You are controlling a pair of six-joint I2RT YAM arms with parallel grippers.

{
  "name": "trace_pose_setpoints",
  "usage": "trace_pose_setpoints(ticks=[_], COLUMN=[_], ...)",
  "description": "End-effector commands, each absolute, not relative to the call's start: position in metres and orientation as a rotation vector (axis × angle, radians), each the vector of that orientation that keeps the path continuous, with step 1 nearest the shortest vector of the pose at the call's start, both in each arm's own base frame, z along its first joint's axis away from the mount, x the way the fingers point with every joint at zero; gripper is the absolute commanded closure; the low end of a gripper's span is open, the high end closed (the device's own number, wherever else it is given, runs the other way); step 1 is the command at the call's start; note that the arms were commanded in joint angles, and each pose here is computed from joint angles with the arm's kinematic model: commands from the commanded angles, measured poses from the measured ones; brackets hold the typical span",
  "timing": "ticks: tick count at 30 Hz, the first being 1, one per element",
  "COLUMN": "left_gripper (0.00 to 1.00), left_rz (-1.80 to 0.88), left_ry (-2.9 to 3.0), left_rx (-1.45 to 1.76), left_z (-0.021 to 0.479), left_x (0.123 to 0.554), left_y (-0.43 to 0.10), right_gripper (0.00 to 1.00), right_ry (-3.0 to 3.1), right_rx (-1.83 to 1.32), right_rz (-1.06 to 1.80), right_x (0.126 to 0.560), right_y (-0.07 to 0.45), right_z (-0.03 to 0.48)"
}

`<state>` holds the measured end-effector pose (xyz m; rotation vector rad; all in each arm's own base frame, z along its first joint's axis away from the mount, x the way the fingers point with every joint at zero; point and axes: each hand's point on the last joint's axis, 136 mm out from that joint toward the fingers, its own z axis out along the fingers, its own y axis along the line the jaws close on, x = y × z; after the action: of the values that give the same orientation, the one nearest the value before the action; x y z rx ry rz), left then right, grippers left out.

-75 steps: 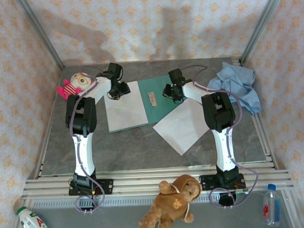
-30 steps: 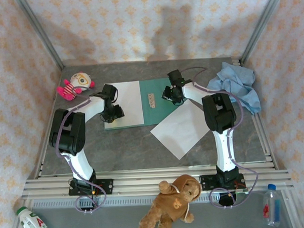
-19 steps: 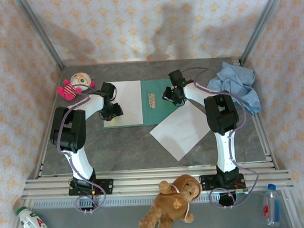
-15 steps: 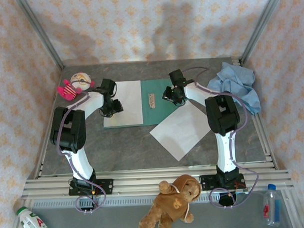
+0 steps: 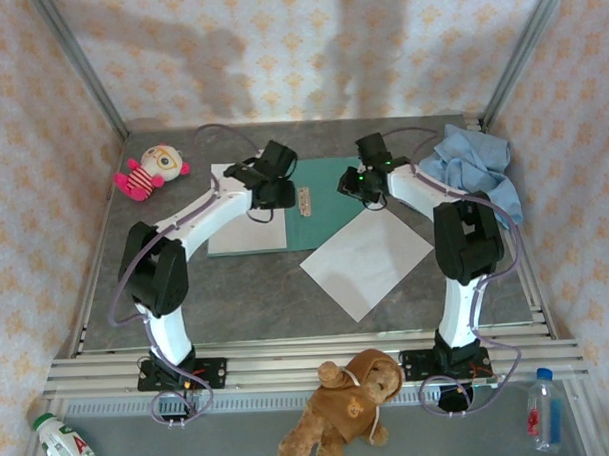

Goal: Put the files into the folder

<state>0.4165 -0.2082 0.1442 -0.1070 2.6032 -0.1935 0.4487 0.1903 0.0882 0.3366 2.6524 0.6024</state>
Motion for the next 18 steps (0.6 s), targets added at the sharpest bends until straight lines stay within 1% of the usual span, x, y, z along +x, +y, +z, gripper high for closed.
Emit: trace_pose_setpoints(ticks=[1,3,8,18], left_gripper=[0.62,0.62,0.69,0.76], left_rz=[-0.062,-0.048,0.014,0.046], left_ry=[2.616,2.626,2.661,2.713], left_rx=[-0.120,-0.132,-0.117,-0.132], left_z=[0.125,0.117,0.092,0.060], left_x=[0.423,0.427,0.435,0.439], left_y=[-0.219,-0.230,-0.244,-0.249], right_gripper=[0.66,0.66,0.66,0.66], right_ry=[2.660,2.666,2.683,2.705], right_rx=[0.347,0.362,0.366,0.375], right_rz=[0.560,0.562,0.546,0.546], right_x=[0.446,0.446,0.444,0.443], right_y=[0.170,0.165,0.162,0.163], right_z=[0.078,0.072,0.061,0.049])
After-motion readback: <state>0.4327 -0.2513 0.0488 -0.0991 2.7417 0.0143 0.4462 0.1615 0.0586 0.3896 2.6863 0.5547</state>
